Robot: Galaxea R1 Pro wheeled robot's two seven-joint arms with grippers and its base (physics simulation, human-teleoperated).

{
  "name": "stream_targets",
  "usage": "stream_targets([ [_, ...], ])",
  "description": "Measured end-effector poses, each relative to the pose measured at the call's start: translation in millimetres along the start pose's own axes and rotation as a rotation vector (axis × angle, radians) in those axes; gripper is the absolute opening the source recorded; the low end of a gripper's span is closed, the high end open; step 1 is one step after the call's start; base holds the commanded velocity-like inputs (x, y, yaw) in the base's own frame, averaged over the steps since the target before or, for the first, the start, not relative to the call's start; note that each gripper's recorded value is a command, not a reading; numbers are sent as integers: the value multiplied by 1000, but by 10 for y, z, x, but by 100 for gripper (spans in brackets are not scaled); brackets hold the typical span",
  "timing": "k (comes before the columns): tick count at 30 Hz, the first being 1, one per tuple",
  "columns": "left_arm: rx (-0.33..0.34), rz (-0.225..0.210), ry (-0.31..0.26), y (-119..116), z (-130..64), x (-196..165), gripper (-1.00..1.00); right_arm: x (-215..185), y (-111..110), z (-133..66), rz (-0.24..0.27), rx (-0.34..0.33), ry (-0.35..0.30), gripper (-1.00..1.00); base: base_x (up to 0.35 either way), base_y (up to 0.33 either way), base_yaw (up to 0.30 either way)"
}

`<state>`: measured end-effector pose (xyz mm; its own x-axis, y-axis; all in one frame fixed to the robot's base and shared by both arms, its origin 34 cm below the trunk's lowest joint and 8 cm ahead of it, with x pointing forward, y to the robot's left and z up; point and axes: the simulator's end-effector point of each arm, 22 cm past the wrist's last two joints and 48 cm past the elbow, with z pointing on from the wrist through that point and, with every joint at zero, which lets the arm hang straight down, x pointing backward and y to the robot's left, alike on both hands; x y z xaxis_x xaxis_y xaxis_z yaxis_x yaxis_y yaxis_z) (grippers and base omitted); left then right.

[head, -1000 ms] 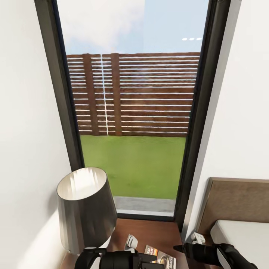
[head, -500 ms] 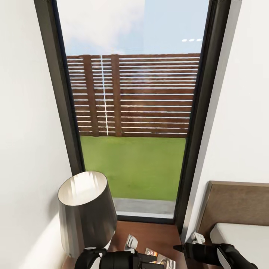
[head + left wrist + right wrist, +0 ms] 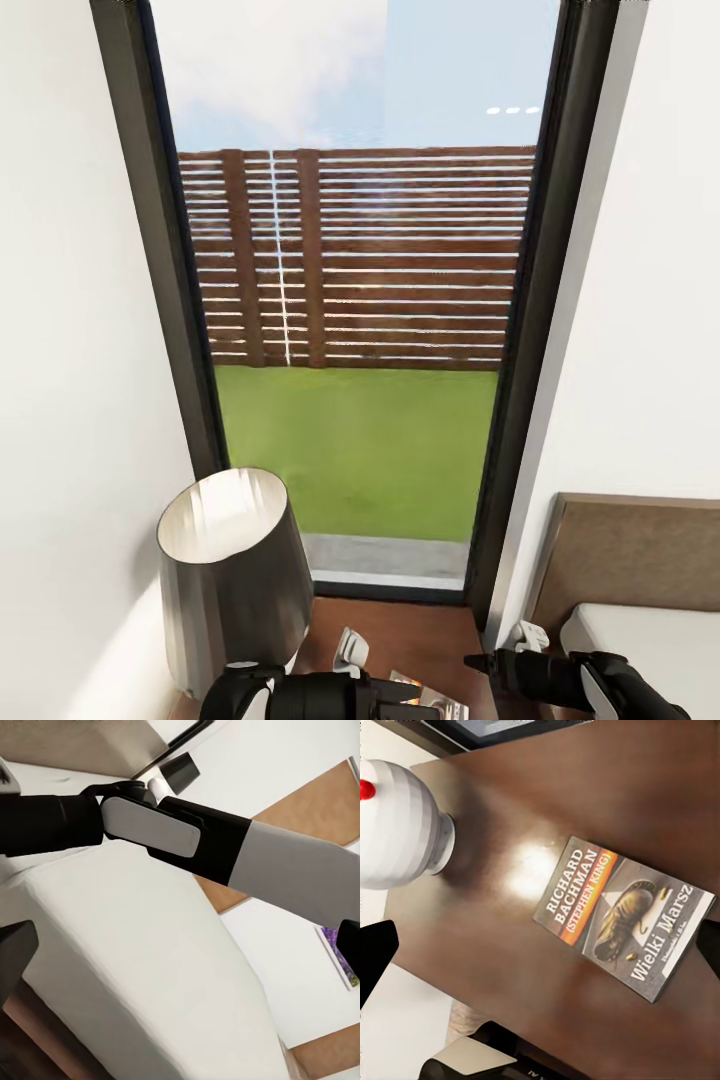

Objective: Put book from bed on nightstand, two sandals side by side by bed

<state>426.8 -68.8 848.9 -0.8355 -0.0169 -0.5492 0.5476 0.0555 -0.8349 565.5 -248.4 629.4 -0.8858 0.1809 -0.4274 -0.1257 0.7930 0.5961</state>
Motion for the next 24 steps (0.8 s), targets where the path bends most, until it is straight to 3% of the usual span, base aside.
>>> stream_targets([
  [24,-4,6,1,-334,-20,-234,100,-214,258,-279,-5,-2,-8,100,0,0,17],
])
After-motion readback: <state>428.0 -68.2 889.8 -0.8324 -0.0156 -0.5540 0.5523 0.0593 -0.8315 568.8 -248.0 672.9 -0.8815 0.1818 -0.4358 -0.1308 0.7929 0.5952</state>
